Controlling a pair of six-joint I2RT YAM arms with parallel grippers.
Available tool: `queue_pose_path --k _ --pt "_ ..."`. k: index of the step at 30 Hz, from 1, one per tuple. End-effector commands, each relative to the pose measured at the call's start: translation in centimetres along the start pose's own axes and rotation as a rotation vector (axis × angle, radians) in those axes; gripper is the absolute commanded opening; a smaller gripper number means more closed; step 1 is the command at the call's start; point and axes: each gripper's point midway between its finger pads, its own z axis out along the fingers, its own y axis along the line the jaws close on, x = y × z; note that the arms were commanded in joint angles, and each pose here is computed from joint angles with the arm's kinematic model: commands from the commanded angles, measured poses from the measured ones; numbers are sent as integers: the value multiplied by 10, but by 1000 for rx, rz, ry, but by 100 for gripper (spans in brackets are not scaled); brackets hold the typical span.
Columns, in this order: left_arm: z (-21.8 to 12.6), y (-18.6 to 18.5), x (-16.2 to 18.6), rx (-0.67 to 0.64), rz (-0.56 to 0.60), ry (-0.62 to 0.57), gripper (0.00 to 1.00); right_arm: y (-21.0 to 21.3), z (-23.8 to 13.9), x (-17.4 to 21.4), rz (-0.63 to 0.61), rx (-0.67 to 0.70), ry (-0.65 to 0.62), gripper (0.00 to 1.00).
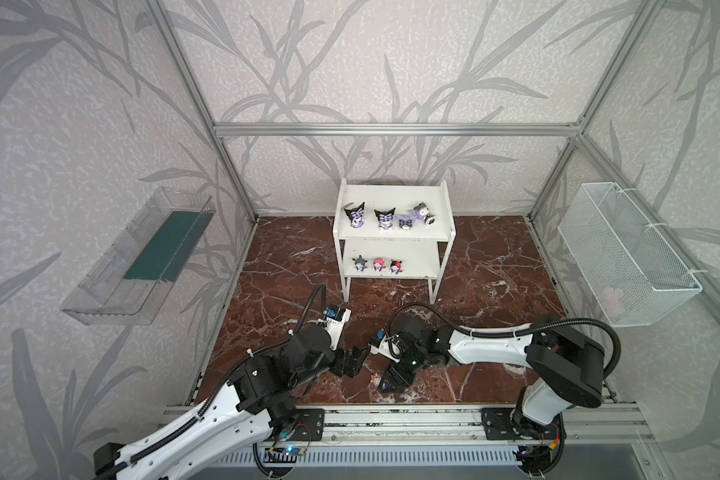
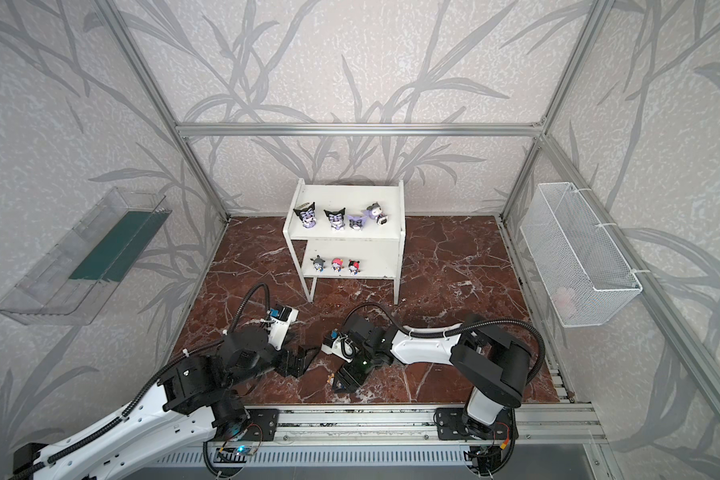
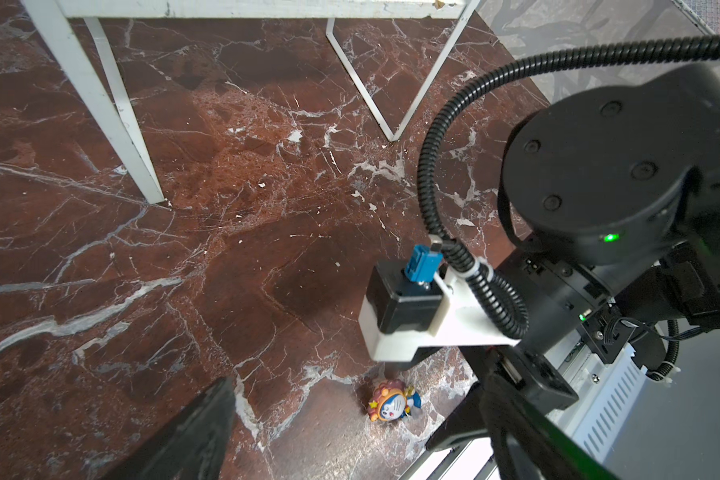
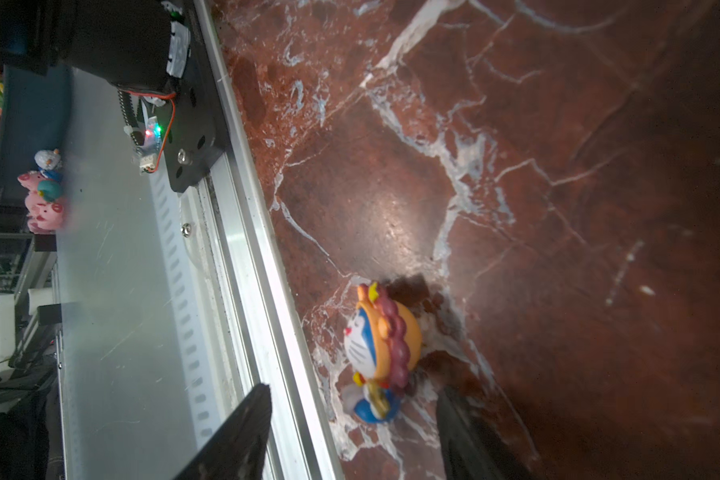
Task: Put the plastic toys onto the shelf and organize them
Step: 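Close the right gripper on the lion Doraemon held by the left gripper, then open the left gripper while the right gripper carries the lion Doraemon to the shelf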
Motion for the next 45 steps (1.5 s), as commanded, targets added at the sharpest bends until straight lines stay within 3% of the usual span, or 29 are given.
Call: queue_pose_path --k 1,18,31,37,40,45 --pt "-1 3 -2 -11 -5 -18 95 -1 5 -7 -43 65 0 63" --pt "-8 4 -6 -7 -10 -50 95 -17 15 0 -131 290 82 43" --pt "-23 2 -16 -3 -4 -81 95 -13 15 -5 -174 360 74 26" --pt "-35 3 -24 -11 14 -103 95 -9 -17 -30 -186 341 -117 22" --pt "-44 4 -29 -22 33 -117 95 -7 -44 -46 -232 312 -284 22" --pt "-50 5 -34 -34 69 -127 95 -16 -107 -75 -313 393 -603 21"
